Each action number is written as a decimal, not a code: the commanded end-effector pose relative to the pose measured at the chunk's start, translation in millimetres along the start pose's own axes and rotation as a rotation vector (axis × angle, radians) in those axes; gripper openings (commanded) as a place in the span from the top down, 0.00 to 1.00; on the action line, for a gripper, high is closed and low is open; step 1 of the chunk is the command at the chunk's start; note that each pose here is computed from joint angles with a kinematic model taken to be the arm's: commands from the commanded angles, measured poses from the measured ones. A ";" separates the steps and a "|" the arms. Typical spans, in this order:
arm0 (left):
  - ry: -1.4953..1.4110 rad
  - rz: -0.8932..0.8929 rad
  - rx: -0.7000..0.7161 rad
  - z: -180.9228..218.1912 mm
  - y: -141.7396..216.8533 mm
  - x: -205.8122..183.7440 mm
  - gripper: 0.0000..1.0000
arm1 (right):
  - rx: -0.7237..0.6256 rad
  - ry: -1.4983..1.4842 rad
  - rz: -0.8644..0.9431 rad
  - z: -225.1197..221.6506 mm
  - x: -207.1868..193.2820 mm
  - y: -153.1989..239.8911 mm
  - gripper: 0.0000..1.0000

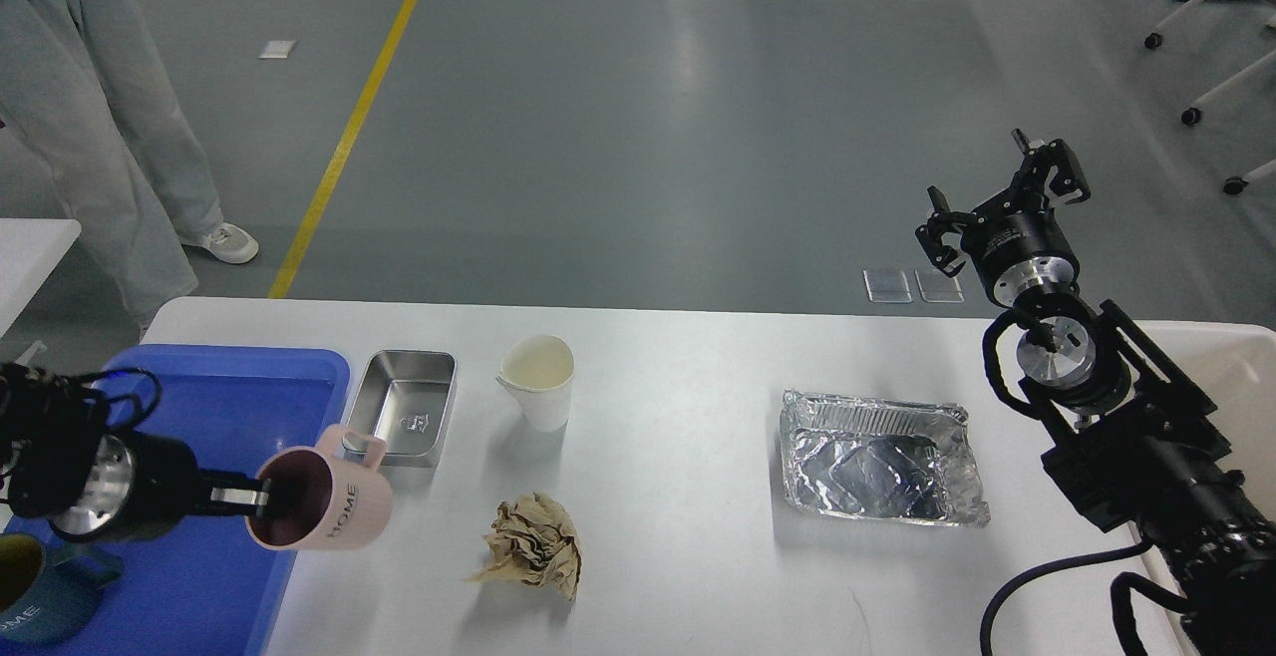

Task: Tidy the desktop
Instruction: 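Lift the pink mug and lower it into the blue tray, then release the mug and raise the left gripper away, then reach the left gripper to the small steel tray and grasp it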

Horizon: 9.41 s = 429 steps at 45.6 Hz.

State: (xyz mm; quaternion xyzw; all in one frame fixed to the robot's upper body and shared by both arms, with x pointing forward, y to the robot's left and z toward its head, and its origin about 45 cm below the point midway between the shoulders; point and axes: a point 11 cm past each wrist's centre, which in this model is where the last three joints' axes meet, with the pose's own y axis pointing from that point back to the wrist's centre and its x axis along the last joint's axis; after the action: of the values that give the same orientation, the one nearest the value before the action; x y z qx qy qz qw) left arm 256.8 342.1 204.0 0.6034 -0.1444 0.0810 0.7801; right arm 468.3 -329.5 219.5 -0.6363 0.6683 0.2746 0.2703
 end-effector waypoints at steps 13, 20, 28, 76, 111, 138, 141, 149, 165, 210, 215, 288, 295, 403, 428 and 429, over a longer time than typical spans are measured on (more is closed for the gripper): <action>0.060 0.168 -0.087 -0.3 126.1 76.1 1.00 | -0.002 -0.002 -0.004 1.6 -3.4 -0.8 0.00; 0.075 0.209 -0.117 1.5 163.2 84.4 0.99 | -0.003 -0.004 -0.006 2.5 -4.1 -0.5 0.00; 0.073 0.231 -0.128 3.2 182.7 88.4 0.99 | -0.006 -0.008 -0.004 5.0 -5.0 -0.8 0.00; 0.243 -0.069 0.079 -79.9 59.7 29.8 1.00 | -0.008 0.000 0.008 4.5 0.4 0.2 0.00; 0.230 -0.147 0.093 -121.9 -7.1 -45.9 1.00 | -0.012 0.002 0.022 6.1 6.1 0.6 0.00; 0.258 -0.155 0.143 -140.1 -11.8 -68.7 0.97 | -0.018 0.005 0.035 8.4 13.3 4.4 0.00; 0.256 -0.149 0.145 -140.3 -11.7 -67.6 0.95 | -0.019 0.004 0.034 9.1 13.0 4.4 0.00; 0.252 -0.089 0.139 -138.2 -13.9 -57.0 0.67 | -0.018 0.005 0.035 8.4 13.3 4.4 0.00; 0.250 -0.041 0.135 -137.1 -17.2 -52.4 0.41 | -0.018 0.005 0.033 8.4 12.8 4.3 0.00; 0.450 0.311 -0.427 -43.8 110.7 97.1 0.10 | -0.021 0.002 0.030 10.6 10.5 4.2 0.00; 0.414 0.389 -0.472 -34.4 133.4 117.0 0.09 | -0.021 0.002 0.030 10.8 10.3 4.4 0.00; 0.701 0.674 -0.290 -70.5 -72.5 101.8 0.04 | -0.074 0.060 0.030 26.1 11.0 7.4 0.00; 0.651 0.626 -0.298 -56.9 -97.3 87.9 0.04 | -0.096 0.081 0.029 33.3 11.0 8.8 0.00; 0.447 0.530 -0.107 -47.9 -166.8 41.7 0.51 | -0.104 0.120 0.052 33.6 14.9 9.1 0.00; 0.400 0.498 -0.086 -50.6 -166.7 39.0 0.72 | -0.101 0.131 0.069 31.0 18.8 7.0 0.00; 0.399 0.497 -0.085 -50.6 -166.9 38.6 0.73 | -0.099 0.135 0.068 29.6 18.8 6.6 0.00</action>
State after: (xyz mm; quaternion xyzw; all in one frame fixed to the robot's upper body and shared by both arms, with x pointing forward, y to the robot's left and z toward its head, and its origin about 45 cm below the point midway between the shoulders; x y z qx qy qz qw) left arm 351.6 345.0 52.9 0.4845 -0.1341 0.3847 0.7741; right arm 460.3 -320.5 183.6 -0.6422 0.6915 0.2752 0.1834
